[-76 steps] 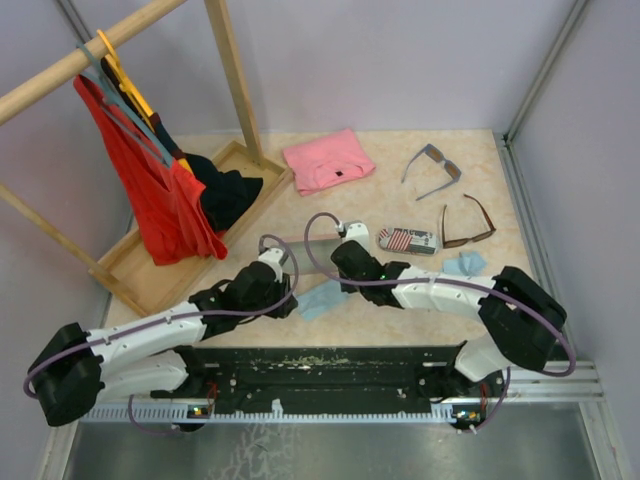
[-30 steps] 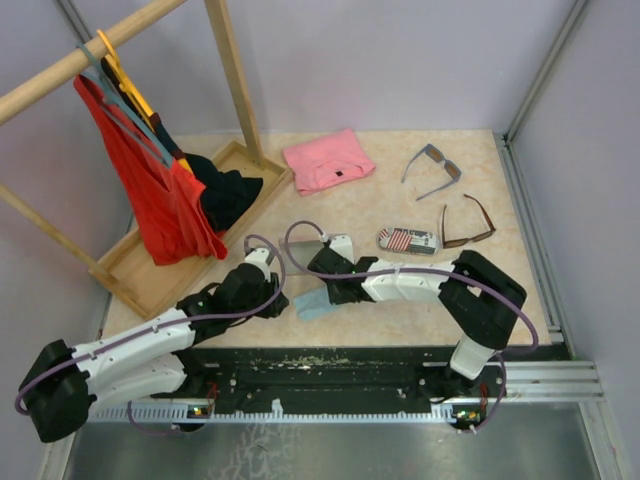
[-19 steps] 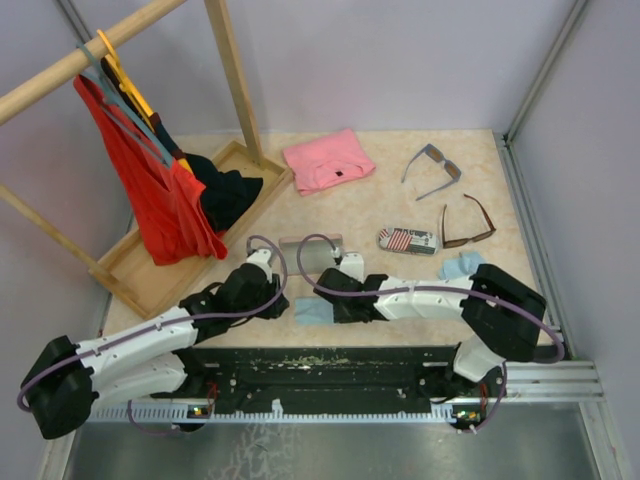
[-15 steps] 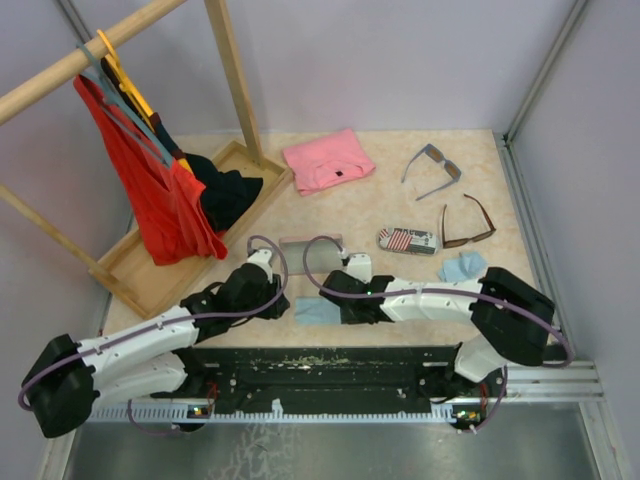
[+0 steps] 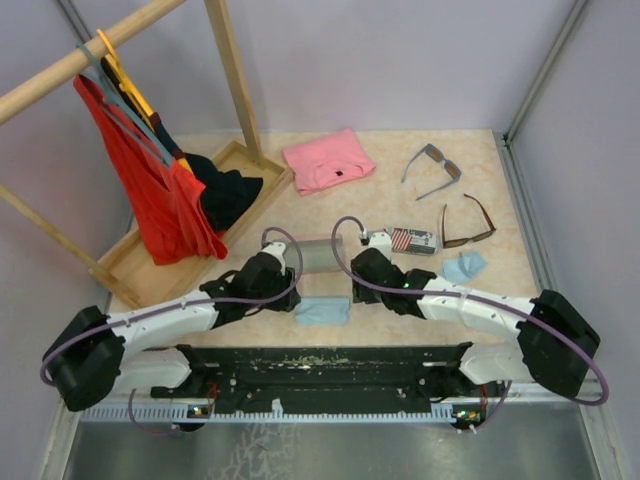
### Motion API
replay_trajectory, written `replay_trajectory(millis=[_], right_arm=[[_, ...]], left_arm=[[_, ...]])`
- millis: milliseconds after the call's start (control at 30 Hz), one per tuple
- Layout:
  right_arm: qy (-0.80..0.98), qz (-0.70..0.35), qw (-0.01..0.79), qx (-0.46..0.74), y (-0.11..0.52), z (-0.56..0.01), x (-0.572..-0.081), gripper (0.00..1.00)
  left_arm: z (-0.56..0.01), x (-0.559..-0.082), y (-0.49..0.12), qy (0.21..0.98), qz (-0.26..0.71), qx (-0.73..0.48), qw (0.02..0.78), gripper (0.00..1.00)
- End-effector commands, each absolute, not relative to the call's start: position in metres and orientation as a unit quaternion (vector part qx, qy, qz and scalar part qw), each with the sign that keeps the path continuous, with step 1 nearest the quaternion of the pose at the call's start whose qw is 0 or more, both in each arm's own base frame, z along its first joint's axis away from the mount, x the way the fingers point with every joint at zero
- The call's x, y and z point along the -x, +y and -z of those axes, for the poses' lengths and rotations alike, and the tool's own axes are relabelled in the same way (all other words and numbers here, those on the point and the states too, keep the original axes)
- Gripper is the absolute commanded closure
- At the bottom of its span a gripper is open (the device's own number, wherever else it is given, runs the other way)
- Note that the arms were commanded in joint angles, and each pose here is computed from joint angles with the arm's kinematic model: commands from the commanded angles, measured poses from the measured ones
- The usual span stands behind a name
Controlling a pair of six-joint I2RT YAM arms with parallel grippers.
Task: Organize the sunglasses
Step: Fold the glasses cleaning cloth at the center of the board, then pick up the glasses cleaning cloth from the center of the board.
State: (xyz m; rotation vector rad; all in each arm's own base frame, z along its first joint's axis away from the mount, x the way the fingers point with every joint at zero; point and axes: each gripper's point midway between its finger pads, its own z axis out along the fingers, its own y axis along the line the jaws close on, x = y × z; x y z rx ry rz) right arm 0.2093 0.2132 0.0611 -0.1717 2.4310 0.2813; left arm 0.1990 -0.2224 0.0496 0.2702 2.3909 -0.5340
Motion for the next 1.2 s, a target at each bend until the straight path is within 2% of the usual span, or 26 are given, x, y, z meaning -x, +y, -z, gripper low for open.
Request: replay_trajectory(millis=[0,367,800,1167], right_arm=[[0.924,-0.136,0.351,0.074,0.221,-0.064,-0.212,0.53],[0.922,-0.140,0.358,0.054,0.212,-0.057,-0.208,0.53],[0.923,-0.141,0.355,0.051,0.208,-0.050,-0.204,0.54],[0.924,-0.135,0.355,0.049,0.202,-0.047,-0.202,0.54]], left_arm=[[-0.062,-0.213,-0.241,0.910,0.213,-0.122,0.335,0.49],[-0.034,-0.215,-0.234,0.942,0.142,-0.114,0.282,0.53],[-0.015,-0.194,-0.237,0.950,0.127,-0.128,0.255,0.53],[-0.005,-0.188,-0.239,0.954,0.114,-0.136,0.241,0.61]])
